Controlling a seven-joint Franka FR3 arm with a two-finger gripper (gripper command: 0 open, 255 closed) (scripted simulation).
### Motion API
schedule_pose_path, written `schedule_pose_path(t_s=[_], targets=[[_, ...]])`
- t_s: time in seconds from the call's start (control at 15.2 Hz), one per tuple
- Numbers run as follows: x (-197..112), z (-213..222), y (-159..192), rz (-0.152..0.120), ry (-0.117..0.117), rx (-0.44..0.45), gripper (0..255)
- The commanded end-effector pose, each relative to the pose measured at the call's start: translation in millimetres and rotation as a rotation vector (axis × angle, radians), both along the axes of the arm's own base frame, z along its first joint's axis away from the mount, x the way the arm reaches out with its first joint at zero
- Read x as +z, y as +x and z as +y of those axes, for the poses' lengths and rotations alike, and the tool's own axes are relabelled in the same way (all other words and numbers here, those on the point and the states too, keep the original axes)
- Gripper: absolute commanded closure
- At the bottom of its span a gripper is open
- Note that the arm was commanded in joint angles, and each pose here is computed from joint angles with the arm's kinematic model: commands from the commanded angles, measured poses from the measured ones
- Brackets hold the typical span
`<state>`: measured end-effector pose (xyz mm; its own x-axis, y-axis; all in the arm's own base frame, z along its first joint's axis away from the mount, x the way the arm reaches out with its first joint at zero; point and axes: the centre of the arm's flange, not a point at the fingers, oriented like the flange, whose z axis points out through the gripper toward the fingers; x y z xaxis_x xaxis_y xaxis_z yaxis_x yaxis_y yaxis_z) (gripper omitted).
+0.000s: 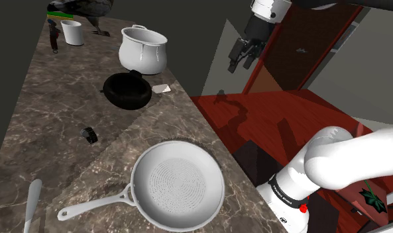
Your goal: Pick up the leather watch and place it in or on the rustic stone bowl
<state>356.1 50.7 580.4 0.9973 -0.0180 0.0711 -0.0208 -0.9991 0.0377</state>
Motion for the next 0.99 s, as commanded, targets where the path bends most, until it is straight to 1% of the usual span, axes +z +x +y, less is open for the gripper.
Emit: schedule_pose_path(t_s=[0.0, 0.92], targets=[[-8, 24, 10, 0.002, -0.005, 0.01, 0], [-72, 193, 68, 0.019, -0.039, 0.081, 0]])
